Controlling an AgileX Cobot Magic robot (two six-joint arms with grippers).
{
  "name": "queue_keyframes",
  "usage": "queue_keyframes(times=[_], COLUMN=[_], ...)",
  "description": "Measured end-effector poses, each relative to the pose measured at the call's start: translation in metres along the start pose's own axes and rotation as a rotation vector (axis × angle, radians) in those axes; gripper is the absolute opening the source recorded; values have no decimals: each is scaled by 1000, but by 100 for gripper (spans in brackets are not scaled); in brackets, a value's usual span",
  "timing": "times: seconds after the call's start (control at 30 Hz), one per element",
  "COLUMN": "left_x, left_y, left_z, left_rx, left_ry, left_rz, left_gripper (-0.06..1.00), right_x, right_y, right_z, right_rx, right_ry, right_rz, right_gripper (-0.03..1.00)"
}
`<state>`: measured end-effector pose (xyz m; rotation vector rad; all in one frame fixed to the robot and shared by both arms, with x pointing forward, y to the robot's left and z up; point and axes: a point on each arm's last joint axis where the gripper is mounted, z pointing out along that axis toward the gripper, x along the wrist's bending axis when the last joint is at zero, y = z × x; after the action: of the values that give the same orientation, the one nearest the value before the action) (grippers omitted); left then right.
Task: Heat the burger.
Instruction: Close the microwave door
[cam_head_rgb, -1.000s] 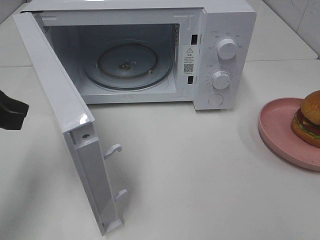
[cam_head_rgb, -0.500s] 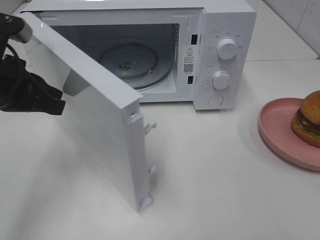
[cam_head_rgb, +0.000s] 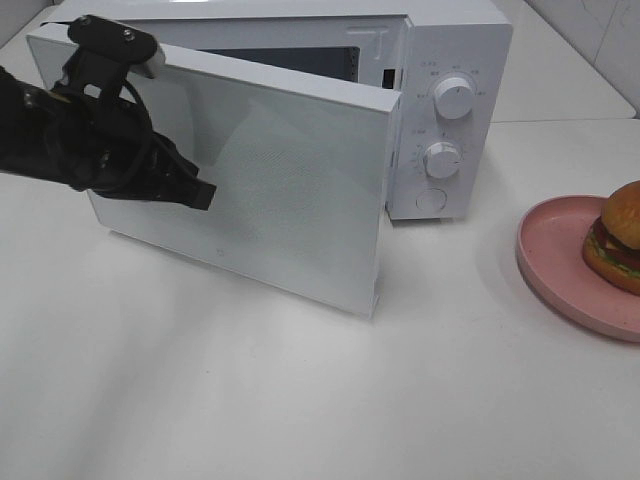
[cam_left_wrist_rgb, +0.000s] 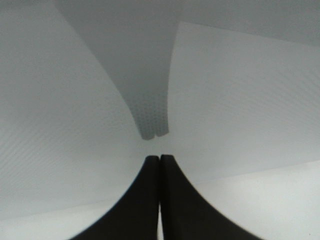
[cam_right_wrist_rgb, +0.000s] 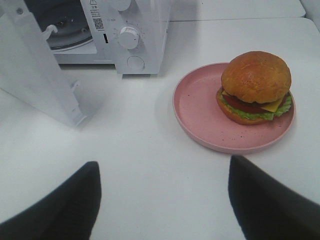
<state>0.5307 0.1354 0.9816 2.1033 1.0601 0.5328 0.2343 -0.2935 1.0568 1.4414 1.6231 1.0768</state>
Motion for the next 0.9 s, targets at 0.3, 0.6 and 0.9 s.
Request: queue_keyframes(times=[0.3, 0.6, 0.9], left_x=[-11, -19, -47], left_y=[19, 49, 62], left_z=[27, 69, 95], left_rx=[-36, -68, -55], left_ry=[-6, -31, -119], left_rz=[32, 51, 10], left_gripper=[0, 0, 0], right_x=[0, 0, 0], right_y=[0, 0, 0], right_z=[0, 0, 0], right_rx=[0, 0, 0], right_ry=[0, 0, 0], right_rz=[0, 0, 0], right_gripper=[67, 67, 67])
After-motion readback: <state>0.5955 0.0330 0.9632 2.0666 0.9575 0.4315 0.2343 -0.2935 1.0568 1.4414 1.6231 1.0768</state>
